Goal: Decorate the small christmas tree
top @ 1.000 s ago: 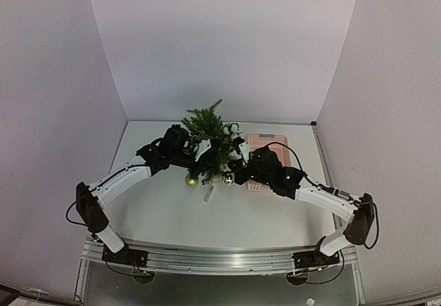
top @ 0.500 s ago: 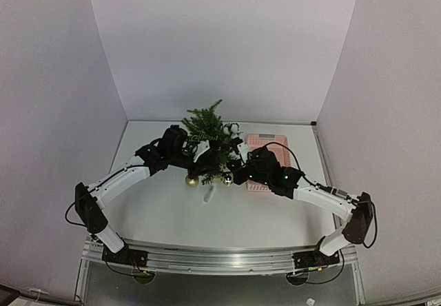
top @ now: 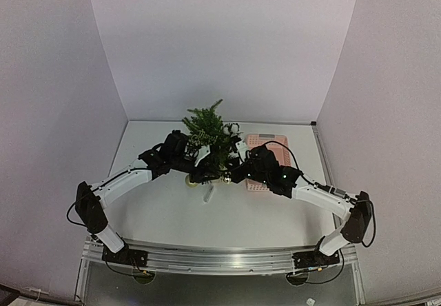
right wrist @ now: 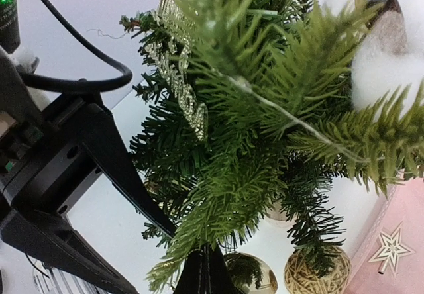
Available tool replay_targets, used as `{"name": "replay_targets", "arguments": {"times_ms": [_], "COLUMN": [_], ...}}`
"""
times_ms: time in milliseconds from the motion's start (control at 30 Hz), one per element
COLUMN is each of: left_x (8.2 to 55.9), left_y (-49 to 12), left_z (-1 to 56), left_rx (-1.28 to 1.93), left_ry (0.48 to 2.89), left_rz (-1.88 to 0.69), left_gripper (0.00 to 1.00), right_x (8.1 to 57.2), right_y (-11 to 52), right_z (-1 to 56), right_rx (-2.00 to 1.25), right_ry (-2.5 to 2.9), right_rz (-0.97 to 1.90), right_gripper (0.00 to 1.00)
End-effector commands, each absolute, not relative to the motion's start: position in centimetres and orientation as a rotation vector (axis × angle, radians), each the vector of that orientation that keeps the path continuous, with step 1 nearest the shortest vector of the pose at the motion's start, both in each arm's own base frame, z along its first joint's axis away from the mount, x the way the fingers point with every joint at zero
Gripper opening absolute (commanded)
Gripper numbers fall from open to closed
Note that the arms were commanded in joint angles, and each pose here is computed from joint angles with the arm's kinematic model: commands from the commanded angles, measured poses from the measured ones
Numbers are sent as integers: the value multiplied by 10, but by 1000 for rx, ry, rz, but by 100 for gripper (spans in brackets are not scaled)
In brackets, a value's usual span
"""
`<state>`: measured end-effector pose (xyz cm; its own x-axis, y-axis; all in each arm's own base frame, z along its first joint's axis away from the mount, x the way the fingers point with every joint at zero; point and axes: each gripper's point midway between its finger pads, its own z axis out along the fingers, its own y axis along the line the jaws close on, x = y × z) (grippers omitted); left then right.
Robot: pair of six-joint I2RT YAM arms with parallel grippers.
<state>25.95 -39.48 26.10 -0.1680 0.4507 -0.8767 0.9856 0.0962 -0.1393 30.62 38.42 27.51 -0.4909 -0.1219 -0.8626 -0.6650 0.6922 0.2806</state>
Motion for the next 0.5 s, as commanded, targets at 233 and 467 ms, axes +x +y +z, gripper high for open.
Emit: {"name": "replay_targets", "arguments": {"times_ms": [233,467], "left_x": [265,269], "left_y": [-407,-402], "left_z": [289,299], "left_rx": [1323,1151], "left_ry": [1610,1476], "left_rz": [-1091,-1110], "left_gripper": [52,42], "right_x": [302,302], "right_y": [385,387], "right_z": [306,306], "right_rx": [-562,-571], "right_ry": [1925,1920], "right_rz": [859,866], "right_gripper": [0,0]}}
